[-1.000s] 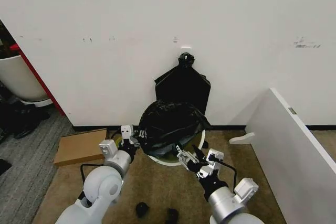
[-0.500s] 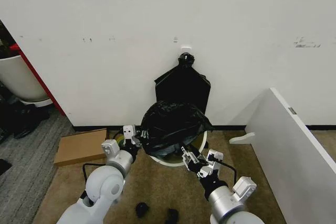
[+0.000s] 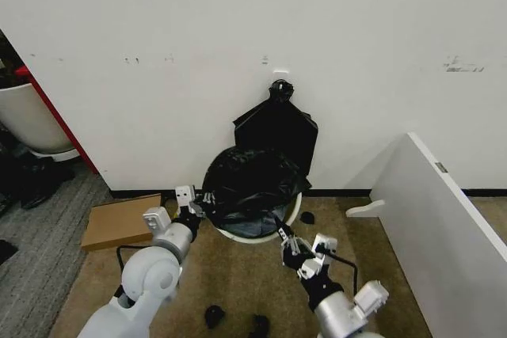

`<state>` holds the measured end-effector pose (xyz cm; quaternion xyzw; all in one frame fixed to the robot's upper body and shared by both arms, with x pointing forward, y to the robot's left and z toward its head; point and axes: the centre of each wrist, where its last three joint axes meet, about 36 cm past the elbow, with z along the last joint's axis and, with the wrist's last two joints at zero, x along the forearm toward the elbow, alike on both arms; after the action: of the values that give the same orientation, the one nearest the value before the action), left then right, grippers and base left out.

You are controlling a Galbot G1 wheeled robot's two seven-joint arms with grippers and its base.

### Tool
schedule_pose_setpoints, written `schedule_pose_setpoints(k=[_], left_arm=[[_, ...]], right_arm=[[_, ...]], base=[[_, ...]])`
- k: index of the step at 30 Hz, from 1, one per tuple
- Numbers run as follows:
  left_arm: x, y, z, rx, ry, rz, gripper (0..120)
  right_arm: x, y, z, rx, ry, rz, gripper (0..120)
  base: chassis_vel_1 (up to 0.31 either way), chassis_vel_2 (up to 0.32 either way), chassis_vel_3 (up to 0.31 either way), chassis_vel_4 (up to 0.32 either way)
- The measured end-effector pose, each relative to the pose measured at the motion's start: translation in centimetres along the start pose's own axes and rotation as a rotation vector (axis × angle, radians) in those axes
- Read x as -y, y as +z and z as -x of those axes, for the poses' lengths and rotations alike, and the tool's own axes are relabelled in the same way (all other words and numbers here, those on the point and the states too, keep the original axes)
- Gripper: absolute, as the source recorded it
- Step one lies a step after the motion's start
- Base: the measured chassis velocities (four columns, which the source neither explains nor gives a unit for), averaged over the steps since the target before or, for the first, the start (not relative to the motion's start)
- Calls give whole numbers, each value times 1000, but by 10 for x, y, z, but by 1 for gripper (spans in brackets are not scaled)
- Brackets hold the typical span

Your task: Place the garbage bag over the trash bin.

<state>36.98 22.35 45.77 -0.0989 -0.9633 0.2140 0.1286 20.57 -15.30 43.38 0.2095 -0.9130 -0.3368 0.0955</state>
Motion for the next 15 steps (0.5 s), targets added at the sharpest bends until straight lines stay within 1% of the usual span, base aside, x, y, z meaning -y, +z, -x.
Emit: schedule_pose_setpoints(k=[1, 4, 7, 8, 11, 15], left_arm=[[0, 0, 0, 0, 0, 0, 0], [-3, -9, -1, 16, -1, -35, 0], [-3, -17, -3, 18, 6, -62, 0], [-3, -17, -3, 18, 6, -62, 0], [-1, -28, -8, 14, 16, -94, 0], [3, -39, -17, -27, 32, -120, 0]], right_arm=[[0, 0, 0, 0, 0, 0, 0], [11, 18, -10, -26, 7, -40, 0], [23, 31, -11, -45, 29, -91, 0], [23, 31, -11, -45, 29, -91, 0], [41, 43, -9, -64, 43, -177, 0], [68, 50, 2, -48, 41, -296, 0]], base=[[0, 0, 0, 0], [0, 0, 0, 0], [0, 0, 0, 0], [0, 0, 0, 0], [0, 0, 0, 0], [0, 0, 0, 0]])
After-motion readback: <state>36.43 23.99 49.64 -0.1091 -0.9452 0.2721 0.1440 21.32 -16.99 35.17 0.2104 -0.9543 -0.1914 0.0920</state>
